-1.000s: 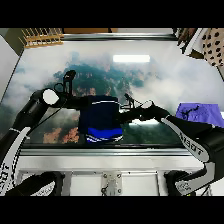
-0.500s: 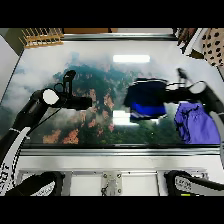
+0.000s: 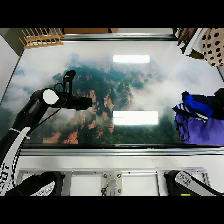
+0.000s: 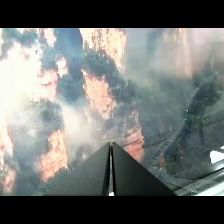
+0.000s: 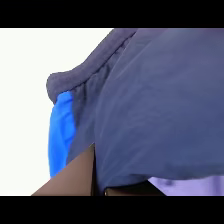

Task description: Fold the clothes and pants, and hang the long-sleeved shirts on hangers.

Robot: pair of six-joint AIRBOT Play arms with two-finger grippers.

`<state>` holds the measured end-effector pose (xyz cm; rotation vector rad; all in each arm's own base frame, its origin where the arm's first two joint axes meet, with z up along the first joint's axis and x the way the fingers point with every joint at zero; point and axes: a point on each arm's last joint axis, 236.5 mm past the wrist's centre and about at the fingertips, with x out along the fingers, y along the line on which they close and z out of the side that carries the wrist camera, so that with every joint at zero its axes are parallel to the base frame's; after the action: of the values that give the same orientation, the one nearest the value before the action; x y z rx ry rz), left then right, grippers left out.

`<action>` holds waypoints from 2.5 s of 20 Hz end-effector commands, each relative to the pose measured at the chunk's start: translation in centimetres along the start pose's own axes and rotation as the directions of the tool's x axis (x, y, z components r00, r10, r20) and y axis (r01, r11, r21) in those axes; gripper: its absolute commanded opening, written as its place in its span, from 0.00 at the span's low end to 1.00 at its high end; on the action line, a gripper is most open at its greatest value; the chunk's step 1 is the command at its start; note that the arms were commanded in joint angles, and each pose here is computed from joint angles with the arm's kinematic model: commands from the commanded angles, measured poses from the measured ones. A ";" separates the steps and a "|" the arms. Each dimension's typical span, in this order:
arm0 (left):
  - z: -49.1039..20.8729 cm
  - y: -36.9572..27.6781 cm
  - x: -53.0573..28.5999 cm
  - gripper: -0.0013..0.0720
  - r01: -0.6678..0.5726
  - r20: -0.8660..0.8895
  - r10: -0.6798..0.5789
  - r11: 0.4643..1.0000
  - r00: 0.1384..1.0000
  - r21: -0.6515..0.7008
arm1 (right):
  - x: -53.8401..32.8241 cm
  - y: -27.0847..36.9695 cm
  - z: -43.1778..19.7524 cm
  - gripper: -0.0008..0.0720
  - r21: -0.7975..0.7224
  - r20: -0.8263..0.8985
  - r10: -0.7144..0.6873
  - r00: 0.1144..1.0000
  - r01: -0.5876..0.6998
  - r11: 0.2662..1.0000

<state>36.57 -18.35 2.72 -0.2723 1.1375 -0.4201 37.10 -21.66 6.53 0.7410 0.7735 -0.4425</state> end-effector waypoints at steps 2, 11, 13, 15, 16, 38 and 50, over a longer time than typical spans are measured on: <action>0.0 0.0 0.0 0.03 0.000 0.000 0.000 1.000 1.000 0.002 | -2.3 -3.1 1.1 0.05 0.051 0.045 -0.089 0.995 0.087 0.995; -0.2 0.0 0.0 0.03 0.000 -0.007 0.000 1.000 1.000 0.003 | -2.4 -9.1 -7.2 0.05 0.024 -0.162 -0.288 0.944 0.296 0.955; -0.2 0.0 0.0 0.03 0.000 -0.007 0.000 1.000 1.000 0.003 | -2.9 -10.2 -8.4 0.06 -0.027 -0.210 -0.335 0.919 0.337 0.941; -0.2 0.0 0.0 0.03 -0.001 -0.007 0.001 1.000 1.000 0.004 | -3.5 -11.3 -9.3 0.07 -0.082 -0.246 -0.379 0.892 0.371 0.925; -0.2 0.0 0.0 0.03 -0.001 -0.007 0.001 1.000 1.000 0.004 | -3.9 -11.8 -9.7 0.23 -0.100 -0.264 -0.404 0.876 0.392 0.915; -0.1 0.0 0.0 0.03 -0.001 -0.003 0.001 1.000 1.000 0.004 | -11.5 19.2 -23.6 0.06 -0.640 -0.337 0.259 0.905 -0.422 0.642; -0.1 0.0 0.0 0.03 -0.001 -0.004 0.001 1.000 1.000 0.004 | -11.5 19.1 -23.5 0.06 -0.640 -0.336 0.259 0.905 -0.421 0.642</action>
<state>36.48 -18.34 2.67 -0.2686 1.1413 -0.4216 30.34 9.55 12.06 0.1866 0.8972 0.3025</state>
